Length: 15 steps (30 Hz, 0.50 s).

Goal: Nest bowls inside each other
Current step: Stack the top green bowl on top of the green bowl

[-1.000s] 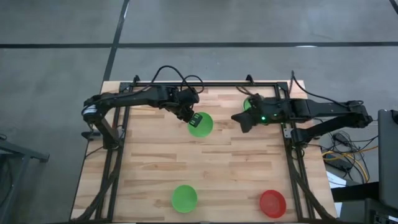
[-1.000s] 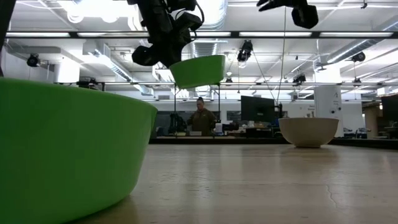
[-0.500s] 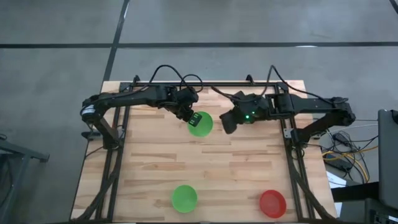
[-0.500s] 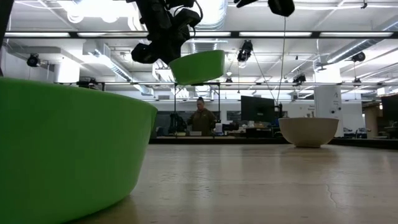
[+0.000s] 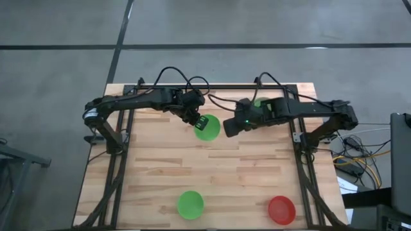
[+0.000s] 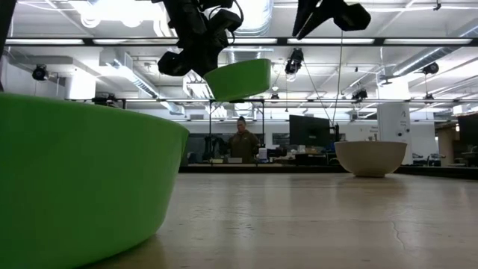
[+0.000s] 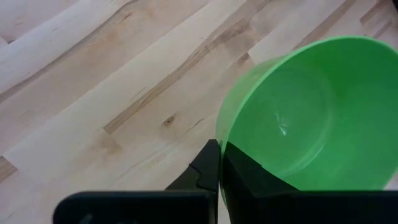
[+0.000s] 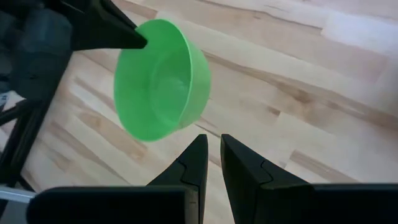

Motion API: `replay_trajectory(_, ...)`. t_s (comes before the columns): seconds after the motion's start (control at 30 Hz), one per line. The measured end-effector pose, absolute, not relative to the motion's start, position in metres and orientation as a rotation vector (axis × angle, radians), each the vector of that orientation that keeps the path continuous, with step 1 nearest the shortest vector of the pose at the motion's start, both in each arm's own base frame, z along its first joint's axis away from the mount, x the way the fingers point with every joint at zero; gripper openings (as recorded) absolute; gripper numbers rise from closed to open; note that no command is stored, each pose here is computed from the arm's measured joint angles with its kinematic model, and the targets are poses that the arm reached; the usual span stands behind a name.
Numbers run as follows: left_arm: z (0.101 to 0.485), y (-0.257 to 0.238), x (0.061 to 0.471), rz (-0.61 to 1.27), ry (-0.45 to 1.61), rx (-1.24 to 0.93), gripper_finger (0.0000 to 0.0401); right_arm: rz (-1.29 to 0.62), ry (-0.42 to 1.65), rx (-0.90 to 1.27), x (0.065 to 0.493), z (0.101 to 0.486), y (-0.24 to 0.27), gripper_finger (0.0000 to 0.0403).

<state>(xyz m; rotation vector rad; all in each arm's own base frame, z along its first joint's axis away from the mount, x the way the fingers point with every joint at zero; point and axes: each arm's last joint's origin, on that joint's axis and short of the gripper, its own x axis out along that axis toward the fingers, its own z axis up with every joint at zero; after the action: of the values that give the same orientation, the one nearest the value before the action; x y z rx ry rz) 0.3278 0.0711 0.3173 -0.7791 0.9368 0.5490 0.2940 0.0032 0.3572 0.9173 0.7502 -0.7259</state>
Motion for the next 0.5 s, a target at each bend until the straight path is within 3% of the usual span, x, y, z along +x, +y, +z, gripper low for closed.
replay_trajectory(0.5, 0.3173, 0.0711, 0.3278, 0.55, 0.936, -0.782, 0.001, -0.711, 0.747, 0.856, 0.3008, 0.3539, 0.0028, 0.0043)
